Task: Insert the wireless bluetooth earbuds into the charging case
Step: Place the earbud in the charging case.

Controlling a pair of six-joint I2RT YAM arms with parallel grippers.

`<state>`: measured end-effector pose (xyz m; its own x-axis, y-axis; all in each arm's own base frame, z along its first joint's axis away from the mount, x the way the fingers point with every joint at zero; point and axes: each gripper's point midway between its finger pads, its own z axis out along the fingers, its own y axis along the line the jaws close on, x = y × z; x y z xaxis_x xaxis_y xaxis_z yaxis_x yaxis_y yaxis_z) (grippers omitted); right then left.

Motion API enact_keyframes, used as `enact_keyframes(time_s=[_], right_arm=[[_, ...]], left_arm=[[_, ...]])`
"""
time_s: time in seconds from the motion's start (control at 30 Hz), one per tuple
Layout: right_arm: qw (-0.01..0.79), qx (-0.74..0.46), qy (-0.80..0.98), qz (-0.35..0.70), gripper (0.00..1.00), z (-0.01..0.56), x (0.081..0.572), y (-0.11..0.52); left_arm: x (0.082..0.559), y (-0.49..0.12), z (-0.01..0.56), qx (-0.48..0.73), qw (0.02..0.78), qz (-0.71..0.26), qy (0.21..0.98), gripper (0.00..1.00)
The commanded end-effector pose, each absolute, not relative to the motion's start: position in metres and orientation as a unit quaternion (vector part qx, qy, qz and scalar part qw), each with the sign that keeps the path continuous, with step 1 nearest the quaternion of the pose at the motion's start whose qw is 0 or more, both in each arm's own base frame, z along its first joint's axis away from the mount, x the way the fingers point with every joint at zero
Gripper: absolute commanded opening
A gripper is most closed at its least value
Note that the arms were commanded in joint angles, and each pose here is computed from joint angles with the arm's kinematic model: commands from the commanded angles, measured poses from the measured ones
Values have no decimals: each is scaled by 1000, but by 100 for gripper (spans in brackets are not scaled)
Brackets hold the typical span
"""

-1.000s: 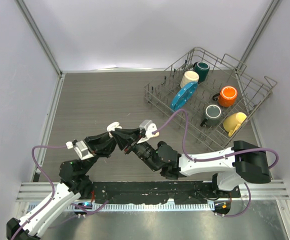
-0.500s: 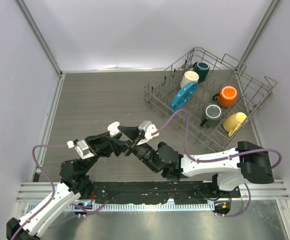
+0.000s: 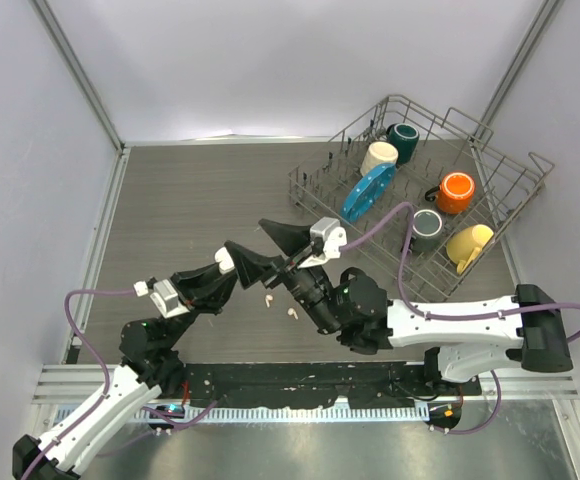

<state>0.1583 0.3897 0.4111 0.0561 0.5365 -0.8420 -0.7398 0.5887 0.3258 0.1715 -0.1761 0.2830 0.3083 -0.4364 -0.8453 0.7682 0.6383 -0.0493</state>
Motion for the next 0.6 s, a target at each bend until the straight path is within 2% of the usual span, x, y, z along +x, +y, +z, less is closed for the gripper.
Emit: enact_keyframes(time_s=[0.0, 0.1, 0.13, 0.17, 0.23, 0.37, 0.57], right_arm=[[734, -37, 569, 368, 86, 435, 191, 359], [699, -29, 623, 350, 89, 423, 208, 352], [682, -43, 657, 318, 90, 402, 225, 344], [648, -27, 665, 372, 90, 405, 226, 346], [619, -4, 692, 371, 90, 388, 250, 324], [592, 34, 699, 400, 91, 373, 260, 300], [551, -30, 729, 405, 91, 365, 252, 310]], left_arm=[[170, -175, 301, 187, 798, -378, 430, 0], [171, -178, 300, 191, 792, -384, 435, 0], [171, -179, 300, 192, 790, -386, 435, 0], [170, -180, 301, 189, 788, -391, 436, 0], [170, -182, 301, 193, 784, -395, 437, 0], [168, -188, 294, 206, 769, -405, 450, 0], [160, -194, 294, 232, 754, -415, 453, 0]])
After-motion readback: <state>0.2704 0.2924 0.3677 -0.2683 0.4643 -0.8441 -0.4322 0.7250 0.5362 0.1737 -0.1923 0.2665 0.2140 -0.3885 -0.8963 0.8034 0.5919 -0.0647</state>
